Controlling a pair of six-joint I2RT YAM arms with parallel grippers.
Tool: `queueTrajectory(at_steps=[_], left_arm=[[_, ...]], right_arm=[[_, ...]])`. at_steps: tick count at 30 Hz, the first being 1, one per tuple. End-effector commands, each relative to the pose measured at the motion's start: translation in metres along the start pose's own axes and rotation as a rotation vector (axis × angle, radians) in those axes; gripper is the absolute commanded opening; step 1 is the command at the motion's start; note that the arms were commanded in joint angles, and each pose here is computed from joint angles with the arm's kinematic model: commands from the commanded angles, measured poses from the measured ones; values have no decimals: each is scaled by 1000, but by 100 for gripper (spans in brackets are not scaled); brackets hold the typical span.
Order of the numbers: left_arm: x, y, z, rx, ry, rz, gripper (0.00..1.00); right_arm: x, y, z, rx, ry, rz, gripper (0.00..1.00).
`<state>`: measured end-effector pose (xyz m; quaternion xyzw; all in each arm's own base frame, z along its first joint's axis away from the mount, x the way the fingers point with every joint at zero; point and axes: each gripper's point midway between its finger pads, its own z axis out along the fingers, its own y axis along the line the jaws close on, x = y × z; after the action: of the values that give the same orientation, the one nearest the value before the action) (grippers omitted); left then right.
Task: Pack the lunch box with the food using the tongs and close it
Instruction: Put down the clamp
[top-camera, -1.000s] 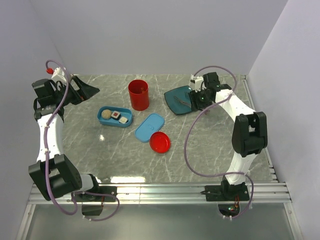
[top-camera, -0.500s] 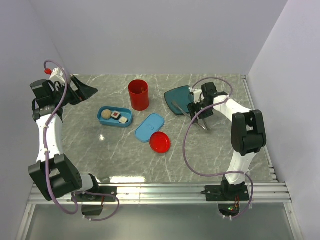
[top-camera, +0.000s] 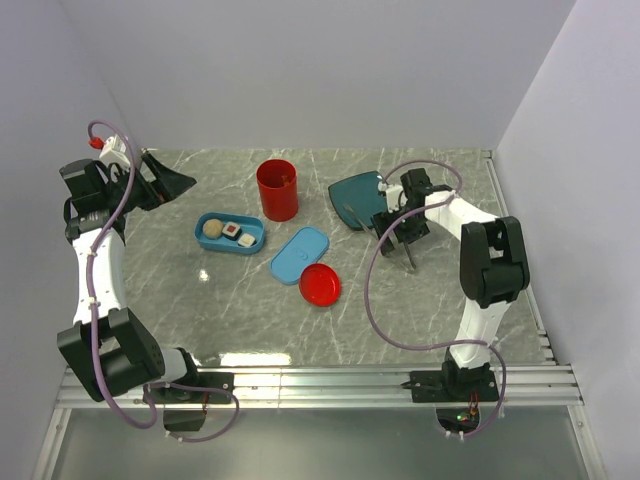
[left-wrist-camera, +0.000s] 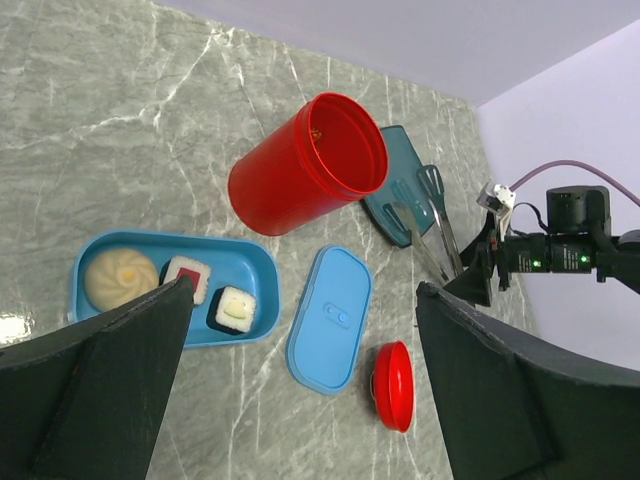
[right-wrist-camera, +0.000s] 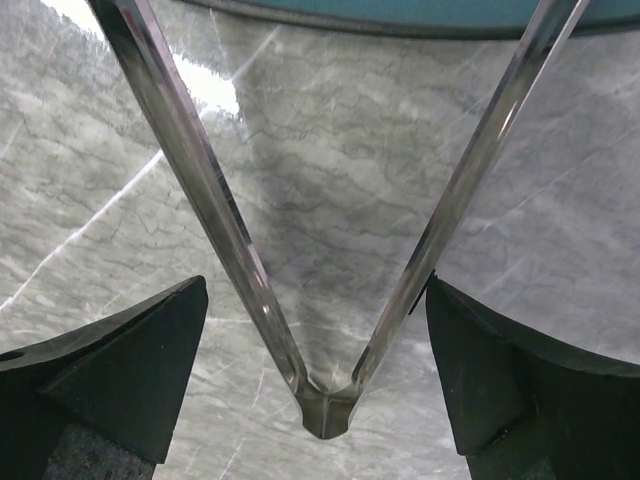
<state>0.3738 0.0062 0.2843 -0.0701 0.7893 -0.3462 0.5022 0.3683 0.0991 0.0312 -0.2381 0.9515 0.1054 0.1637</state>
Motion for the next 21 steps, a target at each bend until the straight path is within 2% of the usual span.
queueTrajectory(at_steps=[1, 5, 11, 13, 16, 21], left_arm=[[-15, -19, -8, 44, -29, 80, 100], [-10, -21, -10, 59, -9, 121, 99], [4, -36, -17, 160, 19, 201, 99], [9, -38, -17, 179, 30, 210, 99], [17, -41, -19, 209, 50, 215, 99], [30, -38, -21, 228, 89, 246, 99]], right_arm=[[-14, -2, -21, 13, -44, -5, 96], [-44, 3, -70, 42, -164, -41, 96], [-72, 45, -125, -128, -267, -167, 95], [-75, 67, -129, -202, -263, -229, 92], [-72, 98, -121, -270, -191, -280, 84], [-57, 140, -84, -337, -115, -330, 73]])
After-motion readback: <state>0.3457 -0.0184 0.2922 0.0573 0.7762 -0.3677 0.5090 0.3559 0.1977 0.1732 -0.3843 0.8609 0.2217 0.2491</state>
